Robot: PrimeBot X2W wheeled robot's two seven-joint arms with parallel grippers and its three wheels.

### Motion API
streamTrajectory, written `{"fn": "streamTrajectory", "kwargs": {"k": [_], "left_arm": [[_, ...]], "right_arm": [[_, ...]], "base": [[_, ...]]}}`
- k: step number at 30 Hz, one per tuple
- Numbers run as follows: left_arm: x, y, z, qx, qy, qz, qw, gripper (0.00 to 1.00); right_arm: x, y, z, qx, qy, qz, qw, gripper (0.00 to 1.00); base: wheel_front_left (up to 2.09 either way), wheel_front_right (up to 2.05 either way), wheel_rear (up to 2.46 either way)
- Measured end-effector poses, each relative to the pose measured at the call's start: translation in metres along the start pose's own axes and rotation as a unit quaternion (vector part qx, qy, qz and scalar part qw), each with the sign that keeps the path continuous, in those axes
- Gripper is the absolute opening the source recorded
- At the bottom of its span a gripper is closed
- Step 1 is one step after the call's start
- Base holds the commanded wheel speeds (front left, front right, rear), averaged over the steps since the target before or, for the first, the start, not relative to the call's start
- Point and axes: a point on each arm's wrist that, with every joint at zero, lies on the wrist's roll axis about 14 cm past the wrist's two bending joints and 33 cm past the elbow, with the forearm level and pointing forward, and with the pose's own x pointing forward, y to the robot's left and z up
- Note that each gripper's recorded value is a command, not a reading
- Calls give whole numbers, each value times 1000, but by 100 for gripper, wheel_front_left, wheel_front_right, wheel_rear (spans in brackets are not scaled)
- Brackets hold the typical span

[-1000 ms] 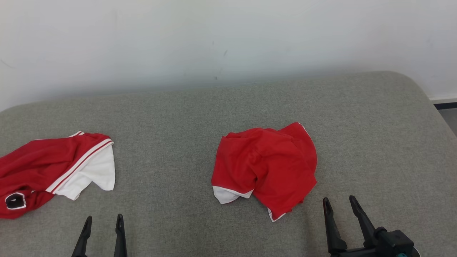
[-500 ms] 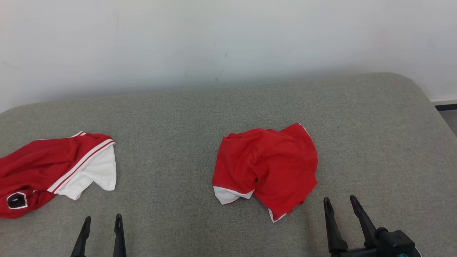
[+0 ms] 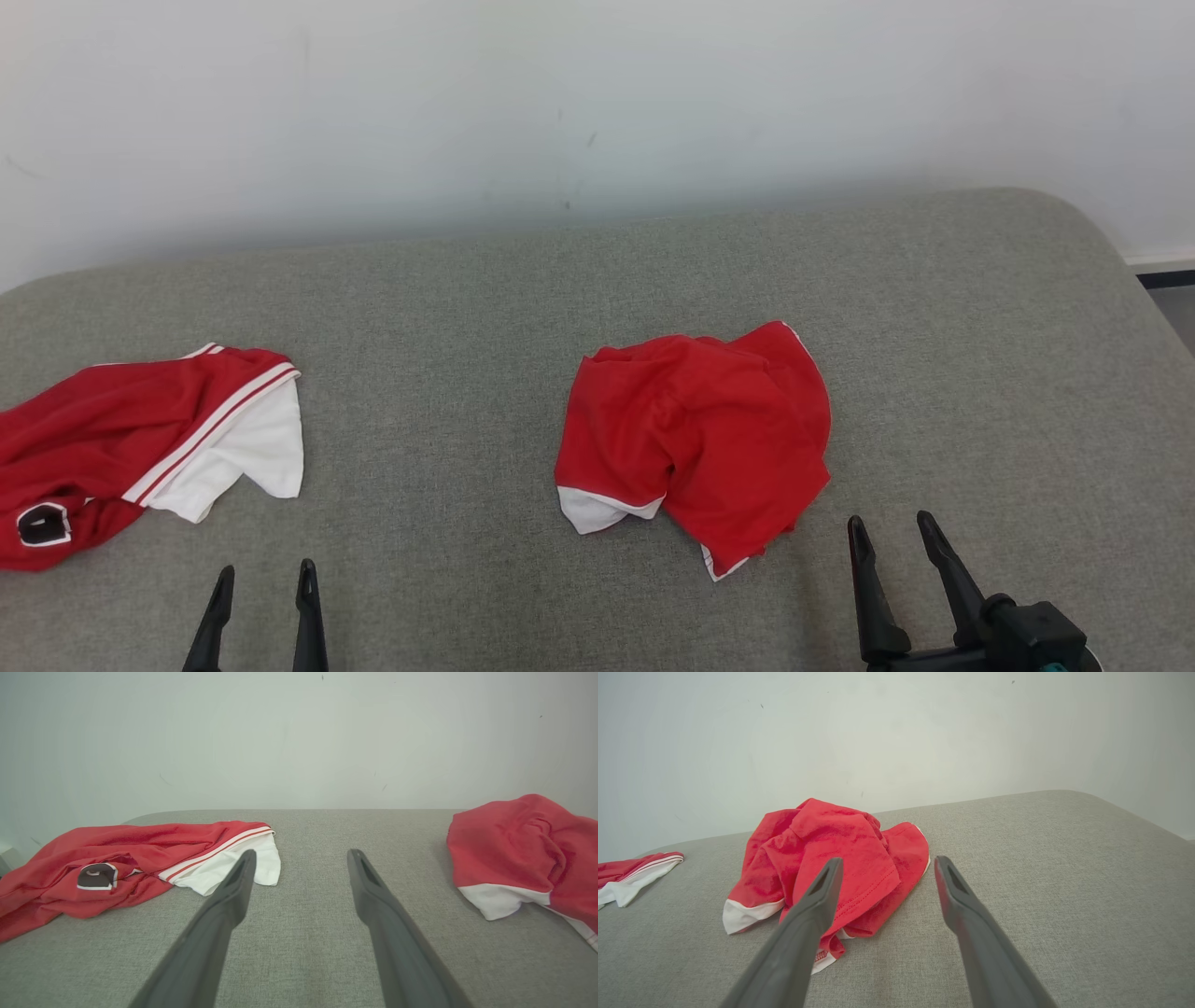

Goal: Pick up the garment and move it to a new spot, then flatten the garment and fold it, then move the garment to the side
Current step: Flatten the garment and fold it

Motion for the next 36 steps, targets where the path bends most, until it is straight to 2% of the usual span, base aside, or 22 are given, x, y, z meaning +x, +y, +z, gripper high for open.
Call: {"fn": "streamTrajectory", "kwargs": {"k": [10,20,29,36], "left_arm": [[-1,1,1,-1,-1,2,1000,100],[-8,3,1,-2,-1,7,1000,100],[-16,12,0,-1,1,22,1000,100],[-25,25,-1,3,6,45,999,100]], "right_arm": [[0,6,-4,3,7,9,1000,100],[0,38,-49,9,79,59,995,100],[21,70,-75,3,122,110,986,100],[36,81,-93,-3,152,128,980,100]], "base": [[0,0,0],[0,0,0],[0,0,0],[0,0,0]]}}
